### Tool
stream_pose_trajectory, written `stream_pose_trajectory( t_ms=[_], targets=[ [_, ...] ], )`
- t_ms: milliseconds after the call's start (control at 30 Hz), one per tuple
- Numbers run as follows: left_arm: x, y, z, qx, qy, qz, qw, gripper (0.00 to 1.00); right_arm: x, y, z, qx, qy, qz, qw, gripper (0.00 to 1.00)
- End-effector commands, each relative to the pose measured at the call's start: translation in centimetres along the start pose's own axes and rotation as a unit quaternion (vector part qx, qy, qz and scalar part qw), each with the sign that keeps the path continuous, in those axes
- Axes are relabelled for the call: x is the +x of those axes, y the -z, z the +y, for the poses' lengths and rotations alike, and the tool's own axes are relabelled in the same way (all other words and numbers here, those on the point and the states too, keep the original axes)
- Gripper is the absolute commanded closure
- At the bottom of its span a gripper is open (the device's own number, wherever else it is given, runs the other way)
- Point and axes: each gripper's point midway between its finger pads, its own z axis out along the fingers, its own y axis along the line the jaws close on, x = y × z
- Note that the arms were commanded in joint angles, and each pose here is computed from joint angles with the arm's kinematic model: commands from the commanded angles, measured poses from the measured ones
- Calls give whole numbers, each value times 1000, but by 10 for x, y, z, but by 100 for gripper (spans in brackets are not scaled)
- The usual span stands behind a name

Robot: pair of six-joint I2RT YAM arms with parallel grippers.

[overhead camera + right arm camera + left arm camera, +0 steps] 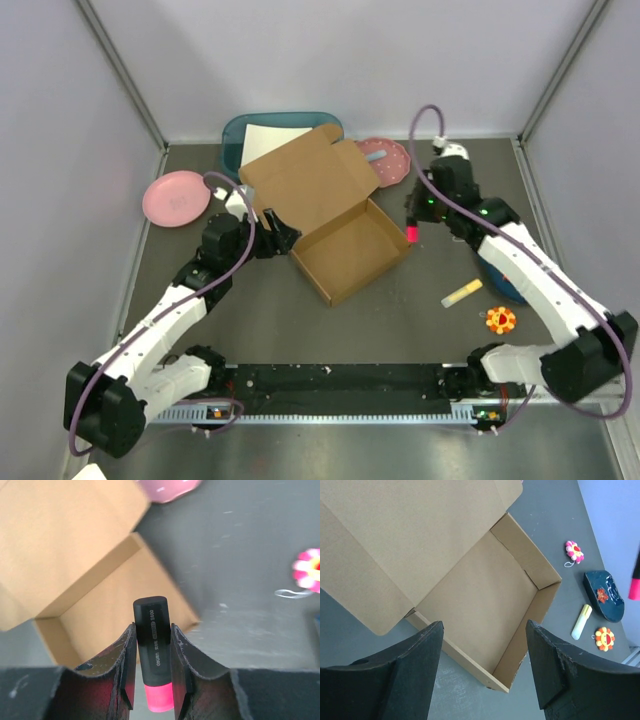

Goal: Fold the paper box

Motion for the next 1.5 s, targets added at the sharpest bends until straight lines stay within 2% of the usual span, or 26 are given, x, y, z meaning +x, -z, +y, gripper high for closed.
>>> stream_pose_trajectory(
  t_ms=[0, 67, 200, 400, 500, 533, 600, 633, 767, 967, 1167, 1333, 1467],
  targets=[
    [-20, 2, -10, 5, -2, -24, 1000, 28, 18, -29, 69, -72, 18, 52, 996, 88],
    [-21, 3, -9, 1, -1, -27, 1000, 28, 31, -52, 82, -82, 18, 80, 993, 88],
    [-24, 5, -10, -3, 1, -29, 1000, 28, 30, -77, 108, -94, 23, 93, 991, 88],
    [-27, 11, -7, -12, -6, -36, 999, 28, 52, -94, 119, -102, 38, 131, 985, 82],
    [-28, 11, -4, -21, -8, -41, 999, 27, 65, -99, 118, -104, 49, 153, 981, 73],
    [-28, 10, -3, -23, -7, -42, 999, 27, 68, -98, 116, -102, 52, 158, 981, 65],
    [-31, 10, -4, -23, -8, -45, 999, 27, 67, -94, 112, -100, 52, 156, 981, 56],
    [-32, 9, -4, -23, -9, -47, 999, 27, 62, -94, 107, -86, 52, 142, 985, 49],
    [-38, 11, -4, -26, -14, -56, 998, 27, 31, -80, 98, -72, 48, 94, 992, 40],
    [-41, 14, -4, -31, -20, -60, 998, 27, 4, -96, 55, -2, 75, 56, 996, 41],
    [-31, 14, 1, -33, -24, -48, 998, 27, 26, -137, 29, 22, 143, 82, 986, 50],
    [-32, 21, 3, -38, -31, -55, 997, 27, 41, -152, 30, 2, 140, 81, 987, 50],
    [-36, 26, 3, -39, -40, -64, 996, 26, 66, -162, 21, 9, 143, 112, 983, 50]
  ],
)
